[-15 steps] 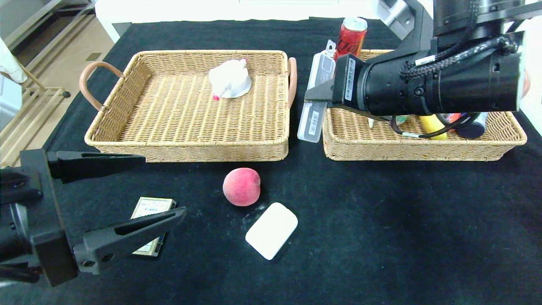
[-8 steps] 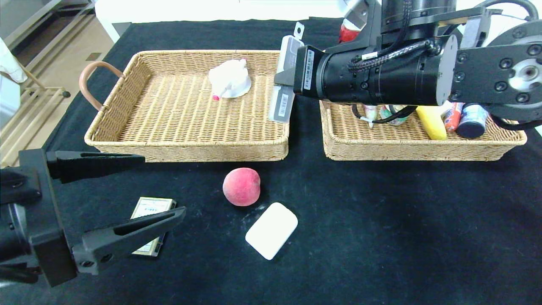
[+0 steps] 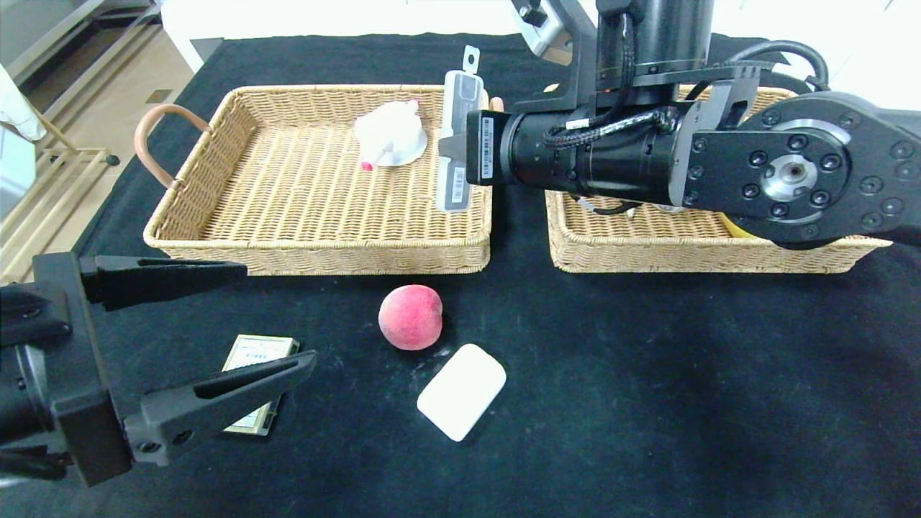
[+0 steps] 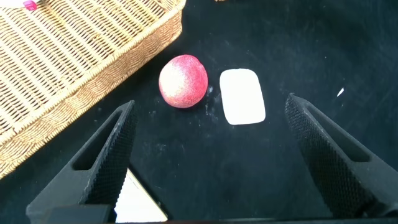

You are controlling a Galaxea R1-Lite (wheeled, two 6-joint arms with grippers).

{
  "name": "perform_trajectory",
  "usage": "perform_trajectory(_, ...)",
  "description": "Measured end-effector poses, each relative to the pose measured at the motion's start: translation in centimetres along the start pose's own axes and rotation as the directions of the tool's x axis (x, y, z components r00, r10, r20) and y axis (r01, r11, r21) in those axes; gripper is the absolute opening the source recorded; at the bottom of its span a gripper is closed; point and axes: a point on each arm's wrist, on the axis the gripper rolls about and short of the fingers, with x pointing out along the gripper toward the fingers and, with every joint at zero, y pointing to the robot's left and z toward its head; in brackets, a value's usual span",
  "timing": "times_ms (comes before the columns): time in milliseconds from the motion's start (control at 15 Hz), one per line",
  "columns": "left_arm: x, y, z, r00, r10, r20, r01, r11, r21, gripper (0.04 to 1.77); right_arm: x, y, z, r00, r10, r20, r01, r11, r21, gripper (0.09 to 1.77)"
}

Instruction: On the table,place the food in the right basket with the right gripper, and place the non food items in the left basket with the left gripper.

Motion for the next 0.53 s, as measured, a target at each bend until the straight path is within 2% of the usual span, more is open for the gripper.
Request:
perform_trajectory(267, 0.0, 0.0, 0.0, 1.000, -0.001, 0.000, 0.001, 1.000, 0.000, 1.72, 1.0, -0.2, -0.7, 1.000, 0.001, 0.013, 0.000, 0.996, -0.087, 0.68)
perform_trajectory(533, 0.0, 0.0, 0.0, 1.000, -0.003, -0.001, 0.003, 1.000, 0.000, 1.72, 1.9, -0.6, -1.2, 0.999, -0.023, 0.028, 0.027, 0.989, -0.147, 0.68)
